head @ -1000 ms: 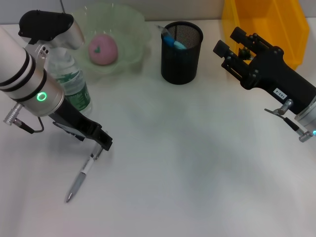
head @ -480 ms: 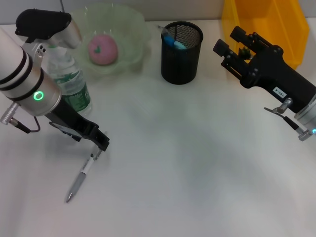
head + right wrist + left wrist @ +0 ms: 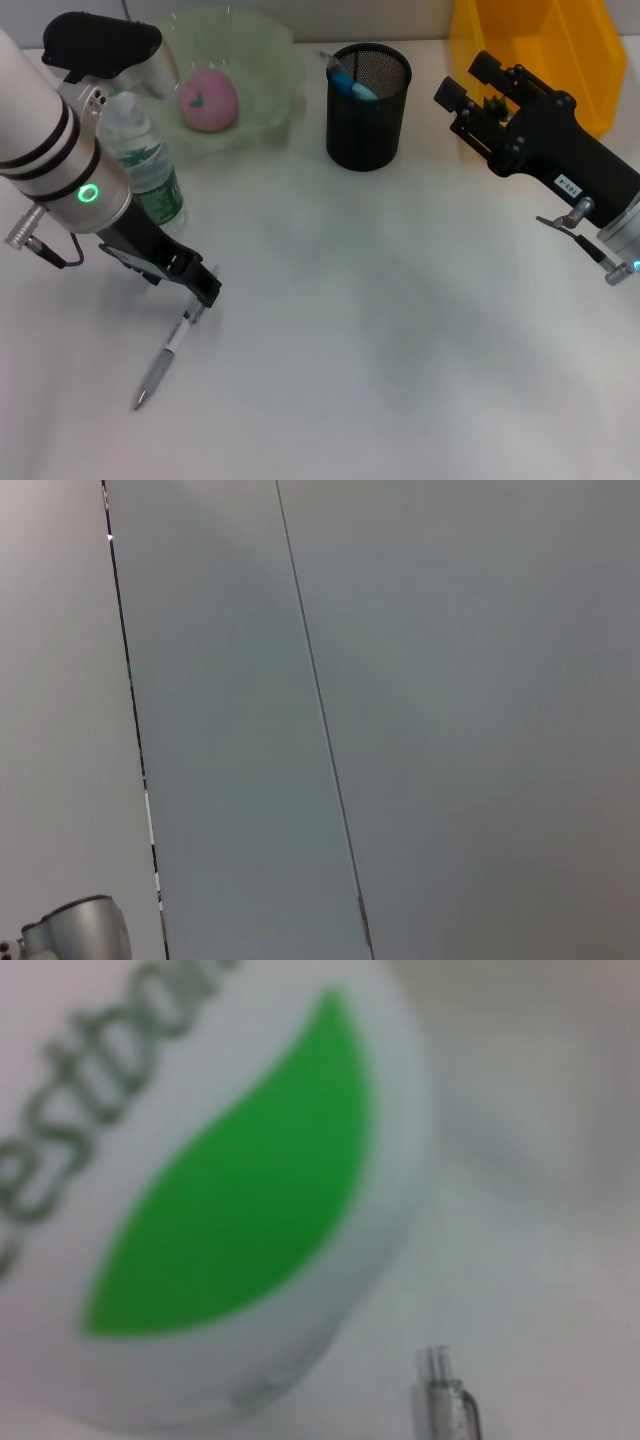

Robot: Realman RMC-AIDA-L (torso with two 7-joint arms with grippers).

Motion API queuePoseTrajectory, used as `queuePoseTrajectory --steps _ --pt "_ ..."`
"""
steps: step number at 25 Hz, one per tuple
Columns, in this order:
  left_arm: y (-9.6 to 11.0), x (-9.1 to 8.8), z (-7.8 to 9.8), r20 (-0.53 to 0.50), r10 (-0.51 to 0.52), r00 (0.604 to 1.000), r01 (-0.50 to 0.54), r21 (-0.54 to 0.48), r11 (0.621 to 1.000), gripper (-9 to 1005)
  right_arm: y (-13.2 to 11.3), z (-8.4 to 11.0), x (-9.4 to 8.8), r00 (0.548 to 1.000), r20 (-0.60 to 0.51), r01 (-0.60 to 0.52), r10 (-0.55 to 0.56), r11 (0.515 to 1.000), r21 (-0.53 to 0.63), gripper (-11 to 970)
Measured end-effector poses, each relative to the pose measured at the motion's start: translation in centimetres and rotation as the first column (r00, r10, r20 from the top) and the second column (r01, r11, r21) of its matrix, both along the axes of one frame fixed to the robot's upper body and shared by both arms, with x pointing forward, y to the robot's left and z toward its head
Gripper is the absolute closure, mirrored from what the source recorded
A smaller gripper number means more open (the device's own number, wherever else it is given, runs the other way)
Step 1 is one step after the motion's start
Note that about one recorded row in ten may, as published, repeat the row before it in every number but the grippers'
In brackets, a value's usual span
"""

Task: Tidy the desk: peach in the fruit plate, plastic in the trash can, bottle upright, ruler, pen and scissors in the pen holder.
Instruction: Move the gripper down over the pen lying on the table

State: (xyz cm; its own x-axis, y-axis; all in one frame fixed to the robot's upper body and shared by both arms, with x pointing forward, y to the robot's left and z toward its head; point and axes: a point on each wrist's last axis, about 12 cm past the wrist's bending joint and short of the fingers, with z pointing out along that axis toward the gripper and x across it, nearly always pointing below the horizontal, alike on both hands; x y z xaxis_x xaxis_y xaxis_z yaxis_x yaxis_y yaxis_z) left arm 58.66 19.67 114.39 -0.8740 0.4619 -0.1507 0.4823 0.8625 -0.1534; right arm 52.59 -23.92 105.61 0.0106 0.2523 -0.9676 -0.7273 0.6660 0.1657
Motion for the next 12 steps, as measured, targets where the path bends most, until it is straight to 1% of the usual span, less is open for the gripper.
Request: queuePoseTrajectory --steps 4,12 --pt "-0.92 -0.37 0.34 -0.002 -0.027 1.0 0.027 -0.009 1.0 224 0.0 0.0 0.0 1.0 0.0 0.0 0.0 1.0 0.0 377" --pt "-1.15 -0.38 0.19 -0.005 -0.027 1.0 0.027 -0.026 0.999 224 -0.06 -0.06 -0.07 1.0 -0.002 0.002 -0.002 1.0 0.0 377"
